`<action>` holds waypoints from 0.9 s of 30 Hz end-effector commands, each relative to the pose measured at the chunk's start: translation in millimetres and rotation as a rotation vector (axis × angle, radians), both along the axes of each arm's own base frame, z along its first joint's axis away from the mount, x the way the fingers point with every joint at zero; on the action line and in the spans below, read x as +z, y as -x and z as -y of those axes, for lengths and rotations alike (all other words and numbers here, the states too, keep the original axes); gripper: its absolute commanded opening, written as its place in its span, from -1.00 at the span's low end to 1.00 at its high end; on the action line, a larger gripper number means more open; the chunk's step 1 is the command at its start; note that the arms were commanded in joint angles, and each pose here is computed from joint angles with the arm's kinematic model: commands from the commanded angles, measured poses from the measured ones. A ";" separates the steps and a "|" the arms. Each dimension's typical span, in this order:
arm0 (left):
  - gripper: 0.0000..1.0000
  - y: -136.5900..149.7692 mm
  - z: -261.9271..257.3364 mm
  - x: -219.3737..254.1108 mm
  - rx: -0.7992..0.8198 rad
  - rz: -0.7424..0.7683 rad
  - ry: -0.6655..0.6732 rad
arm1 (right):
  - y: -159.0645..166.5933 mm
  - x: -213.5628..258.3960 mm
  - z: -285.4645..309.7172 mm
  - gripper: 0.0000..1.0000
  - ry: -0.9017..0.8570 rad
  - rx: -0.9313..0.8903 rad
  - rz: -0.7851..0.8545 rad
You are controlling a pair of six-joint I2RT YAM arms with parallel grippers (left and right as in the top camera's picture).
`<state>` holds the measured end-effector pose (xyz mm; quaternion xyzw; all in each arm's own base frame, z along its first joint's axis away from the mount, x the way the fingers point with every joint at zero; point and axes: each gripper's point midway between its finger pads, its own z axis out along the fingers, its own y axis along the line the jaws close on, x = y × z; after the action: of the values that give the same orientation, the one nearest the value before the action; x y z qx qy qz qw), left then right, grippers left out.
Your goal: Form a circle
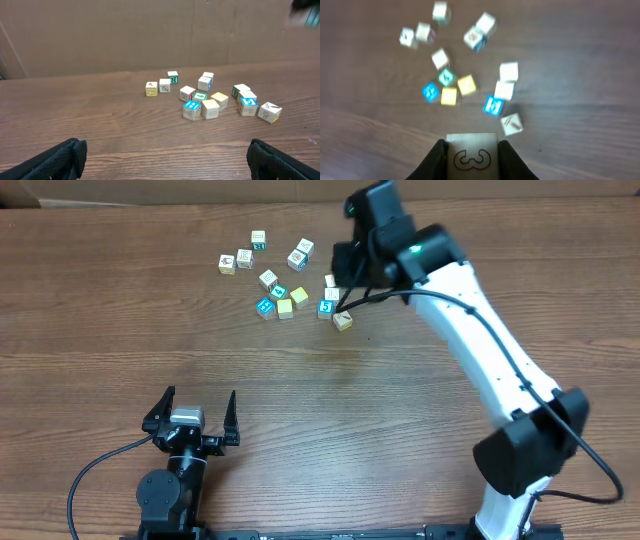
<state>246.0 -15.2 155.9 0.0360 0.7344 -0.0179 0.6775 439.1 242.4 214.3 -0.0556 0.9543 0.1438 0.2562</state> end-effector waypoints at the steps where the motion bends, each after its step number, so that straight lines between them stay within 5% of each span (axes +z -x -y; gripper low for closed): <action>1: 0.99 0.3 -0.3 0.4 0.001 0.007 -0.012 | 18.4 -39.2 -23.0 -0.66 0.023 0.028 -0.087; 14: 0.99 0.3 -0.3 0.4 0.001 0.007 -0.012 | 42.6 -152.8 -53.3 -0.57 0.071 -0.033 -0.223; 27: 0.99 0.3 -0.3 0.4 0.001 0.007 -0.012 | 46.3 -193.6 -65.9 -0.55 0.135 -0.052 -0.190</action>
<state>246.0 -15.2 155.9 0.0361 0.7344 -0.0177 0.6775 391.3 310.2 26.8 -0.0421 0.9826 0.0938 0.1548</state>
